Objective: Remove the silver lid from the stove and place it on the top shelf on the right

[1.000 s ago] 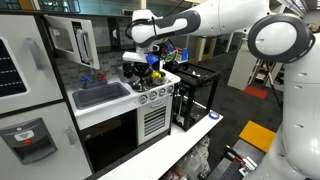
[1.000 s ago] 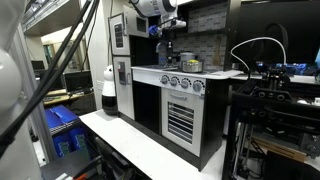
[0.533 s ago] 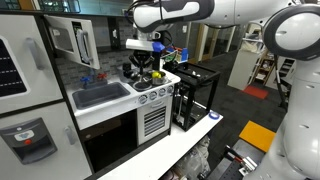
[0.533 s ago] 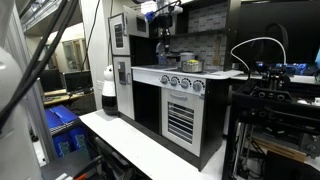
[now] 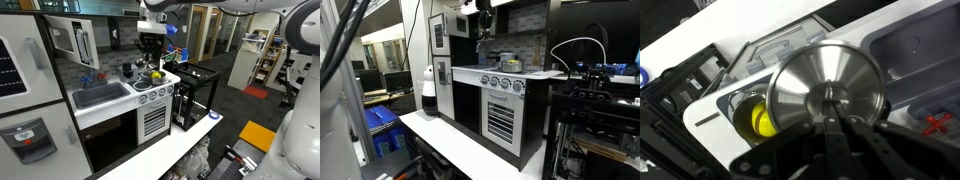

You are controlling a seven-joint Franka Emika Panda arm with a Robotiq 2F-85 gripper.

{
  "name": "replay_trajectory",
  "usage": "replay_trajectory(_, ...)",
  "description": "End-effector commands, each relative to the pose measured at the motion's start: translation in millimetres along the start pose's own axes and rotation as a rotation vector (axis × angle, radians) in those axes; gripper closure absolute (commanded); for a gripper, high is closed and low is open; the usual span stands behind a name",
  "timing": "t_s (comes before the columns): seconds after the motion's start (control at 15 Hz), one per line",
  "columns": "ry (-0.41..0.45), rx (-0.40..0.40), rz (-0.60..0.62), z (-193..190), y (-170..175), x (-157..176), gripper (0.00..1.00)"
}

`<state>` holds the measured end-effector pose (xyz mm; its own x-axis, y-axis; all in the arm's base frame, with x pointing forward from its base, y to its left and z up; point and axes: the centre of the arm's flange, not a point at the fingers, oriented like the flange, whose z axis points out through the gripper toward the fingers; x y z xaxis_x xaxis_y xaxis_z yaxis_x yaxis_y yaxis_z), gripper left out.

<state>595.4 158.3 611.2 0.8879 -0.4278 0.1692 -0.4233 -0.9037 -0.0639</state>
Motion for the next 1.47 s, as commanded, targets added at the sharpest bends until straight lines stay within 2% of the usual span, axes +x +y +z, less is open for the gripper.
replay_trajectory(0.0, 0.05, -0.008, -0.059, -30, 22, 18, 0.99)
replay_trajectory(0.27, 0.131, -0.01, -0.124, -53, 37, 39, 0.99)
replay_trajectory(0.6, 0.23, -0.041, -0.182, -54, 44, 62, 0.99)
replay_trajectory(1.4, 0.42, 0.01, -0.183, -39, 19, 108, 0.99)
